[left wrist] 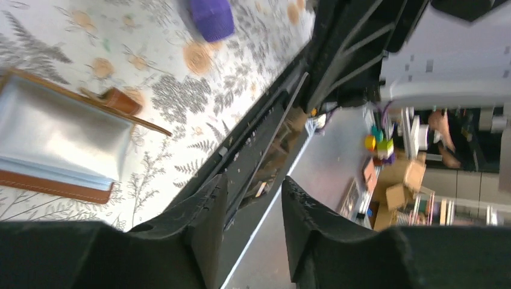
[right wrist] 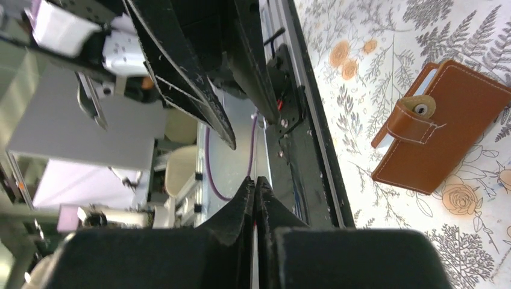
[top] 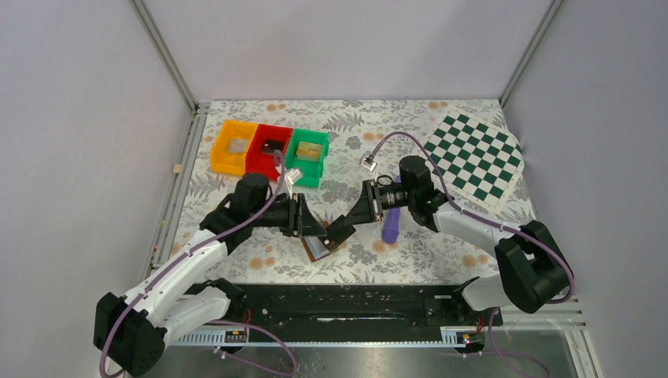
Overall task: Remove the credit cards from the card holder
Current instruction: Place the credit card in the storage box.
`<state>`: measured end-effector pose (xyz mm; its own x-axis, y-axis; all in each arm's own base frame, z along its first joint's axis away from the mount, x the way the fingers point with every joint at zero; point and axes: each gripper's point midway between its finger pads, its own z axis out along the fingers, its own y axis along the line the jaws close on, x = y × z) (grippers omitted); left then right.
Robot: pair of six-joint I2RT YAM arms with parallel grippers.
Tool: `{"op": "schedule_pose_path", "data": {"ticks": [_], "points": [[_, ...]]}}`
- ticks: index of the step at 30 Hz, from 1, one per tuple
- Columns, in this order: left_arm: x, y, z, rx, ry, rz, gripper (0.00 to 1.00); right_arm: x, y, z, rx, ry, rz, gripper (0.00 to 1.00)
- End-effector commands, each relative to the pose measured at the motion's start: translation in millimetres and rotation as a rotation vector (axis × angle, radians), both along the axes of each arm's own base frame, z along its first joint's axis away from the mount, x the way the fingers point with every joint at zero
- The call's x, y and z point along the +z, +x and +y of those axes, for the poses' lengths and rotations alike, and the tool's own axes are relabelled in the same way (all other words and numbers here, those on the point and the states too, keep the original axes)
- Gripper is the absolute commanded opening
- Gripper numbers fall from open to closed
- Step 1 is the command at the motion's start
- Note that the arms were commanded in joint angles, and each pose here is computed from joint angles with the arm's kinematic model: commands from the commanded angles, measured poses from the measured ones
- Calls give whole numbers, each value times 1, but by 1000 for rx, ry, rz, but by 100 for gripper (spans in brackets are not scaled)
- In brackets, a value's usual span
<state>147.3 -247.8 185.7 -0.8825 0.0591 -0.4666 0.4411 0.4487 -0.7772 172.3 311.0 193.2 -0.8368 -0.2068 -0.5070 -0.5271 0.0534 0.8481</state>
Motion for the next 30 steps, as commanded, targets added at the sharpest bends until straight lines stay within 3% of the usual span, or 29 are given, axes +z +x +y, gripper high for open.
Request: {"op": "schedule_pose_path", "data": {"ticks": [1, 10, 23, 30], "points": [[34, 39, 12, 200, -88, -118, 43, 36, 22, 9, -182, 94, 2, 0], [59, 50, 11, 277, -276, -165, 46, 68, 45, 4, -403, 249, 73, 0], [61, 58, 11, 321, -296, -145, 33, 57, 55, 1, -482, 258, 110, 0], [60, 66, 11, 341, -313, -126, 0, 50, 59, 2, -498, 252, 133, 0]]}}
